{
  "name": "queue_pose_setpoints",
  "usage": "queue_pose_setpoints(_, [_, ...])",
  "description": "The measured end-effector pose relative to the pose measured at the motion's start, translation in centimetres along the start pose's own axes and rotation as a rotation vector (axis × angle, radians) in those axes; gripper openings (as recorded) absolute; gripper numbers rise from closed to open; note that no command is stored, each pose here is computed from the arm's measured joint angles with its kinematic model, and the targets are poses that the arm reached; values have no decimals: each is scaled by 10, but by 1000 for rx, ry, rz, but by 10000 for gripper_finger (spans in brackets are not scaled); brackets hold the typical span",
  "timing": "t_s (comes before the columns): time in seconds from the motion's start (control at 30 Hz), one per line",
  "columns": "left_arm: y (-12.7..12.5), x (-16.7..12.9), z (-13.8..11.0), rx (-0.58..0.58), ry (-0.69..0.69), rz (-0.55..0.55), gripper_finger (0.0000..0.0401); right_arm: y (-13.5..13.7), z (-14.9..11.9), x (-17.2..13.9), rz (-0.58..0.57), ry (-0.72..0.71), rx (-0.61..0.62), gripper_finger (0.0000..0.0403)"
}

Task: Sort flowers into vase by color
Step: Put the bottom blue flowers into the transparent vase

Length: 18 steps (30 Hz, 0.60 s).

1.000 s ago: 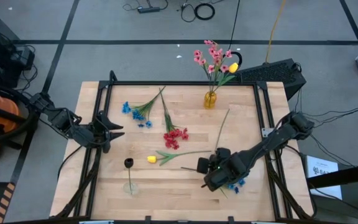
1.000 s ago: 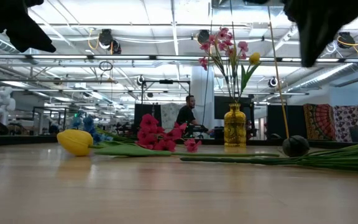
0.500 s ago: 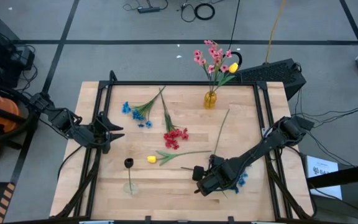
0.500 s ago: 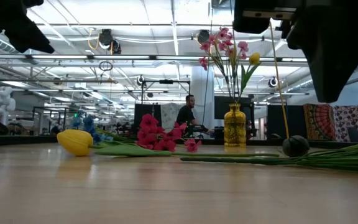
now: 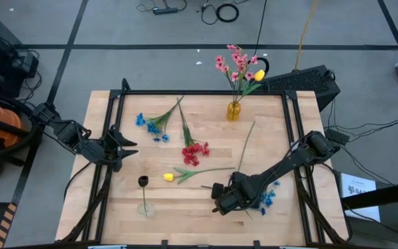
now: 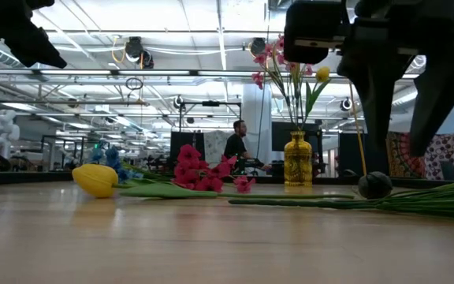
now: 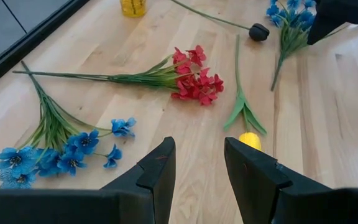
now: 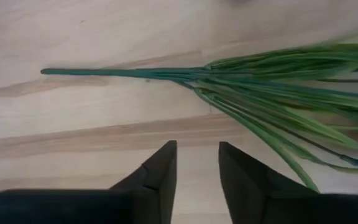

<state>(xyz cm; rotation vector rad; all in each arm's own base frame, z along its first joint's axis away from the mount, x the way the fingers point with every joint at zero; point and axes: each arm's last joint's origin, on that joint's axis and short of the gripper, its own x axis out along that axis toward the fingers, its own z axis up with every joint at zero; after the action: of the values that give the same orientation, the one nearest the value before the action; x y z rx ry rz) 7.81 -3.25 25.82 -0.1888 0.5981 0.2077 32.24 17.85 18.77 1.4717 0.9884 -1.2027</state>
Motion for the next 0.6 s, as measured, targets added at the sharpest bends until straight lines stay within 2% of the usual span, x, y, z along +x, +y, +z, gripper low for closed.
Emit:
queue_pose_setpoints(0.1, [0,0,0,0,0,0,143,1,2,0,1,0,23,121])
queue_pose_setpoints(0.3, [0,0,0,1,0,0,143,12,9,1,-7,54,179,123])
queue_pose_setpoints(0.6, [0,0,0,-5,6,-9,143,17,24,7,-54,6,244,110])
